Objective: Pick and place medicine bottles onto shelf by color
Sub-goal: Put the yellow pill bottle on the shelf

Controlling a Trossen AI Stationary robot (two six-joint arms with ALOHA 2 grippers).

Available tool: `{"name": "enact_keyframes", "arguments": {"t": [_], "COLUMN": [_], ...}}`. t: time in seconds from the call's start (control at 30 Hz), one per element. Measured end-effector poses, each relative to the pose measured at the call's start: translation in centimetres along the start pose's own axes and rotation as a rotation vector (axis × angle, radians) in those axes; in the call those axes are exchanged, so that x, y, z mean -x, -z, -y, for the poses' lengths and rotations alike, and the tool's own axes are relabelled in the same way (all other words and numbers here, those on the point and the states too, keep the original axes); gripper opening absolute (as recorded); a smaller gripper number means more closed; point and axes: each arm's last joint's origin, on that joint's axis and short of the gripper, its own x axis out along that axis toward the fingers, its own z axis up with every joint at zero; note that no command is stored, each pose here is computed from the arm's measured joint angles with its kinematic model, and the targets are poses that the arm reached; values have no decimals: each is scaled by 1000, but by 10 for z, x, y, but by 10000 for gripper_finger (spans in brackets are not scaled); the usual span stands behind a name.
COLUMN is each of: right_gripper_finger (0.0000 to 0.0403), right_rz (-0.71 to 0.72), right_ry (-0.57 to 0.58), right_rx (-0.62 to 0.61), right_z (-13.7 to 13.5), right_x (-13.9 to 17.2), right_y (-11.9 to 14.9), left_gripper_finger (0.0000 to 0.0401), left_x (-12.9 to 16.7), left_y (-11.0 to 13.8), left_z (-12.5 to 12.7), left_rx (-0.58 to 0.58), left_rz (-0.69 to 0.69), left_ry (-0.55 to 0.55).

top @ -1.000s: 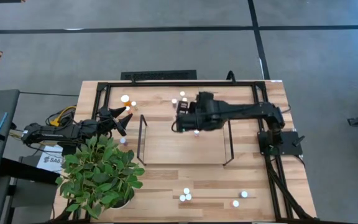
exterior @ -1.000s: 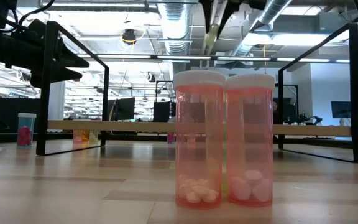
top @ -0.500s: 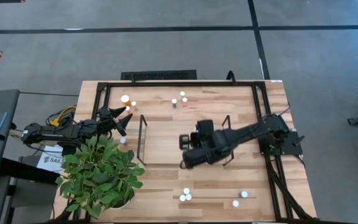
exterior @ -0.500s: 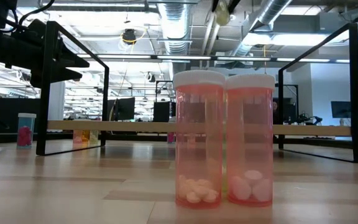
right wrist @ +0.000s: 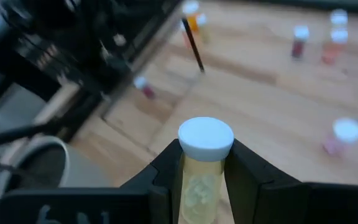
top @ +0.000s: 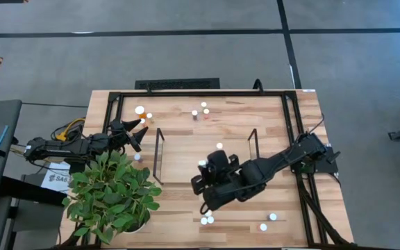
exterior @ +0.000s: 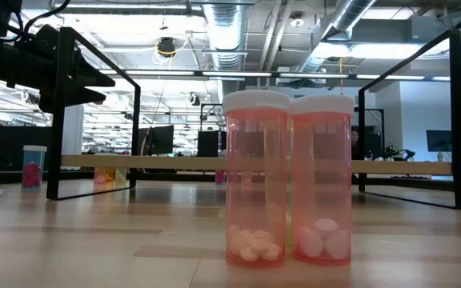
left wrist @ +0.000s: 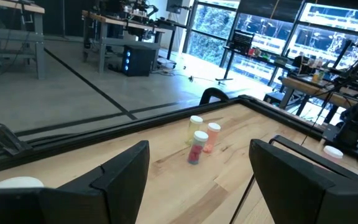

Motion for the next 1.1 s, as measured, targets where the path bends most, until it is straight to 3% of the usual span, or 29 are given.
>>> {"name": "enact_keyframes", "arguments": {"t": [0.13,0.27,0.37,0.5,0.77,1.1], "right_gripper_finger": [108,108,108,108,108,108], "right_rz": [126,214,249,302,303,249], "right_ry": [-27,-7,63,153,299,421], "right_rx": [-49,5,99,98,-94,-98], "right_z": [-12,-20,-19,-10,14,25], "right_x": [-7,-20,-33,-49,-72,-95], "right_y": [4,20,40,59,92,116], "left_gripper_finger": [265,265,265,265,265,265], "left_x": [0,0,0,0,0,0], "left_y": [0,0,0,1,1,1], "left_z": [0,0,0,0,0,0], "left_rx": [0,0,-2,-6,-5,-5], "left_rz": [0,0,-2,-6,-5,-5], "left_ry": [0,0,-1,-2,-1,-1]}}
